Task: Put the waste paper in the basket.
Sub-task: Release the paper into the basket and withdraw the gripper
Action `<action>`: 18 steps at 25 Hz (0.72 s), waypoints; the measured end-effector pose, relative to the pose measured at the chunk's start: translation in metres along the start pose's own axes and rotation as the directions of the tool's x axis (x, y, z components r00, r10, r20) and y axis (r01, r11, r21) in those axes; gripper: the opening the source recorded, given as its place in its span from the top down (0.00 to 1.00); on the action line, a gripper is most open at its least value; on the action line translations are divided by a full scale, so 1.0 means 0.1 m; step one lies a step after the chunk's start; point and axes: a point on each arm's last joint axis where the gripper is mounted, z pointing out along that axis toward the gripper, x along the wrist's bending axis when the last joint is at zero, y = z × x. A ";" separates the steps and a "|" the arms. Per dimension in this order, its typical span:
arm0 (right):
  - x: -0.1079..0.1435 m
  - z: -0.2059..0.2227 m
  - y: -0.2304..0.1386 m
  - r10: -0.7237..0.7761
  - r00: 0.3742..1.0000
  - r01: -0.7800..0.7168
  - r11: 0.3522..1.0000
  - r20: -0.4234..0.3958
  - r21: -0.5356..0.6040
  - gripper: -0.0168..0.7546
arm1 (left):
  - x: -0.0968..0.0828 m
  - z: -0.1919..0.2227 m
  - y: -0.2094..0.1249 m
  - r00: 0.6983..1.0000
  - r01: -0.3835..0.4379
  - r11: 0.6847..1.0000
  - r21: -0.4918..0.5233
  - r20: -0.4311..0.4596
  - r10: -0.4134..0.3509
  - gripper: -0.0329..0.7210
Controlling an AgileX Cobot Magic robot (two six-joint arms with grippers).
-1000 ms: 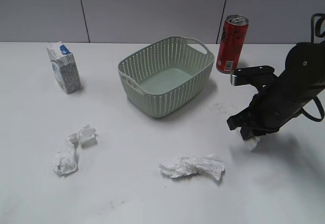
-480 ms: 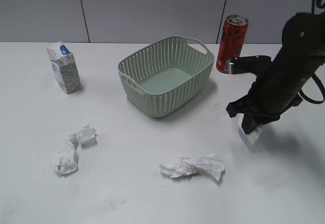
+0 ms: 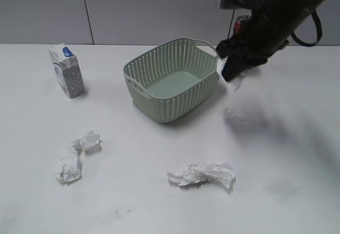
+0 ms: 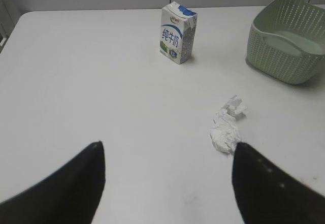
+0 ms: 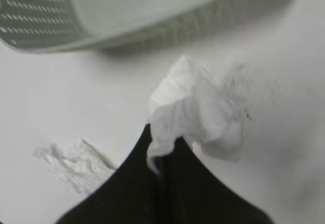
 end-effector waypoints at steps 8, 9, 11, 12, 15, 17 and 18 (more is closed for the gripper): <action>0.66 -0.10 0.39 -0.328 0.941 0.339 0.898 0.085 -0.283 0.99 | 0.01 0.00 0.00 1.000 -0.006 1.000 0.001 -0.010 0.006 0.17; 0.70 -0.10 0.44 -0.335 0.936 0.353 0.873 0.113 -0.336 0.99 | 0.01 0.00 0.00 1.000 -0.006 1.000 0.001 -0.010 0.006 0.17; 0.76 -0.10 0.54 -0.335 0.928 0.373 0.818 0.166 -0.438 0.99 | 0.01 0.00 0.00 1.000 -0.006 1.000 0.001 -0.010 0.006 0.17; 0.76 -0.09 0.58 -0.328 0.926 0.377 0.798 0.186 -0.471 0.99 | 0.01 0.00 0.00 1.000 -0.006 1.000 0.001 -0.010 0.006 0.17; 0.72 -0.03 0.68 -0.299 0.926 0.378 0.750 0.231 -0.543 0.99 | 0.01 0.00 0.00 1.000 -0.007 1.000 0.001 -0.012 0.007 0.17; 0.69 0.07 0.70 -0.292 0.925 0.379 0.746 0.243 -0.547 0.99 | 0.01 0.00 0.00 1.000 -0.007 1.000 0.001 -0.012 0.007 0.17; 0.66 0.14 0.70 -0.294 0.924 0.382 0.752 0.246 -0.537 0.99 | 0.01 0.00 0.00 1.000 -0.007 1.000 0.001 -0.012 0.007 0.17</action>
